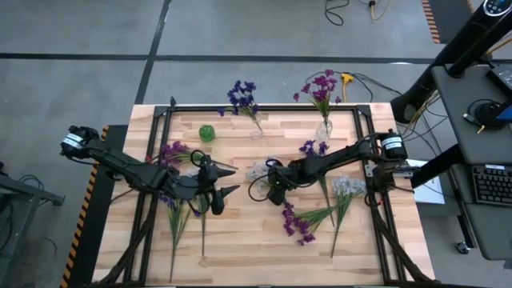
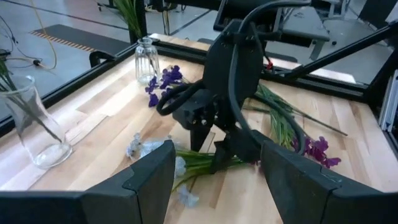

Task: Sort flowers into vase by color
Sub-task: Put the middle white flowers into the green vase, then put the left white flowers into the green vase

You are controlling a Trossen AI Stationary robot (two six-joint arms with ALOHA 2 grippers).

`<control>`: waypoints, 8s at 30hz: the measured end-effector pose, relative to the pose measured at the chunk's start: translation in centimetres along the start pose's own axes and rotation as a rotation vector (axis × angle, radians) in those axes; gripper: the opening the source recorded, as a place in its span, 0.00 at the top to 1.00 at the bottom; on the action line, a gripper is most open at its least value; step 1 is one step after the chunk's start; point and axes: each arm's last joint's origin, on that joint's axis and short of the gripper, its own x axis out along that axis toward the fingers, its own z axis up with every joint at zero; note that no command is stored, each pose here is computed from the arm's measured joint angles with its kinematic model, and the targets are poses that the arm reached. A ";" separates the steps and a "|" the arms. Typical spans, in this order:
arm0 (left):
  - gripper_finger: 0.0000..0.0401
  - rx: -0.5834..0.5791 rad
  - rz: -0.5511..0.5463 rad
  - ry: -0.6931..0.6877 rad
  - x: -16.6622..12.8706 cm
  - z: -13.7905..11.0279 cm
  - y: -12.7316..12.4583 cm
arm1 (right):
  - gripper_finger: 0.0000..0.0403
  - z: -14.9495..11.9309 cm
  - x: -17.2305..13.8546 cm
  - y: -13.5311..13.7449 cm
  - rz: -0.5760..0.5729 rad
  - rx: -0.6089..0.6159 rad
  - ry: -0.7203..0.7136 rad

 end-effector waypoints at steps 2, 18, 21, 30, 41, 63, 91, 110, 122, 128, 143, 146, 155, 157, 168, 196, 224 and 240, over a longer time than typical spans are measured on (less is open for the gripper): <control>0.45 0.000 0.000 0.000 0.1 -0.1 0.0 | 0.44 0.0 -0.1 0.0 -0.011 -0.002 -0.012; 0.45 -0.019 -0.012 -0.029 -0.1 0.4 -0.1 | 0.90 0.3 -0.8 -0.1 -0.024 -0.054 -0.045; 0.45 -0.019 -0.012 -0.029 -0.2 0.4 0.0 | 0.92 0.6 -1.8 0.1 -0.001 -0.068 -0.077; 0.45 0.037 -0.153 -0.027 -0.8 0.5 -0.9 | 0.92 1.7 -7.6 0.9 0.115 -0.143 -0.252; 0.45 0.087 -0.225 -0.107 -1.1 0.5 -2.5 | 0.92 0.3 -14.5 0.6 0.372 -0.270 -0.751; 0.45 -0.032 -0.208 -0.358 7.1 -2.6 -3.9 | 0.92 -0.1 -13.6 3.2 0.722 -0.471 -1.144; 0.97 -0.014 -0.224 -0.415 9.9 -1.9 -4.7 | 0.88 0.0 -13.8 3.3 0.736 -0.450 -1.154; 1.00 0.000 -0.219 -0.387 8.1 -1.2 -3.8 | 0.48 -0.8 -16.6 1.9 0.675 -0.428 -1.043; 1.00 0.058 -0.003 -0.287 1.0 2.0 0.6 | 0.48 -1.5 -17.7 0.8 0.564 -0.425 -0.987; 1.00 0.049 0.240 -0.283 -2.0 1.9 4.2 | 0.48 -1.5 -17.5 0.8 0.549 -0.438 -0.983; 1.00 -0.020 0.405 -0.338 -3.8 0.0 12.3 | 0.48 -0.9 -17.4 -1.0 0.415 -0.365 -0.952; 1.00 -0.013 0.459 -0.320 -3.5 0.1 13.9 | 0.48 -0.7 -17.3 -1.3 0.403 -0.358 -0.949; 1.00 0.001 0.570 -0.291 -3.6 0.3 17.9 | 0.48 -0.6 -17.1 -1.5 0.390 -0.351 -0.929; 1.00 0.000 0.579 -0.294 -3.7 0.5 18.6 | 0.48 -0.6 -17.1 -1.5 0.389 -0.351 -0.929; 1.00 -0.010 0.600 -0.302 -3.4 0.7 20.8 | 0.48 -0.6 -17.0 -1.6 0.362 -0.344 -0.932; 0.97 -0.038 0.639 -0.219 -1.5 -0.4 21.7 | 0.48 -0.7 -17.0 -1.6 0.358 -0.348 -0.924; 0.58 -0.132 0.647 -0.048 -1.6 -2.3 21.7 | 0.48 -0.8 -16.7 -1.7 0.365 -0.313 -0.887; 0.40 -0.303 0.608 0.242 -4.9 -0.4 19.8 | 0.48 -1.2 -16.3 -1.9 0.356 -0.284 -0.818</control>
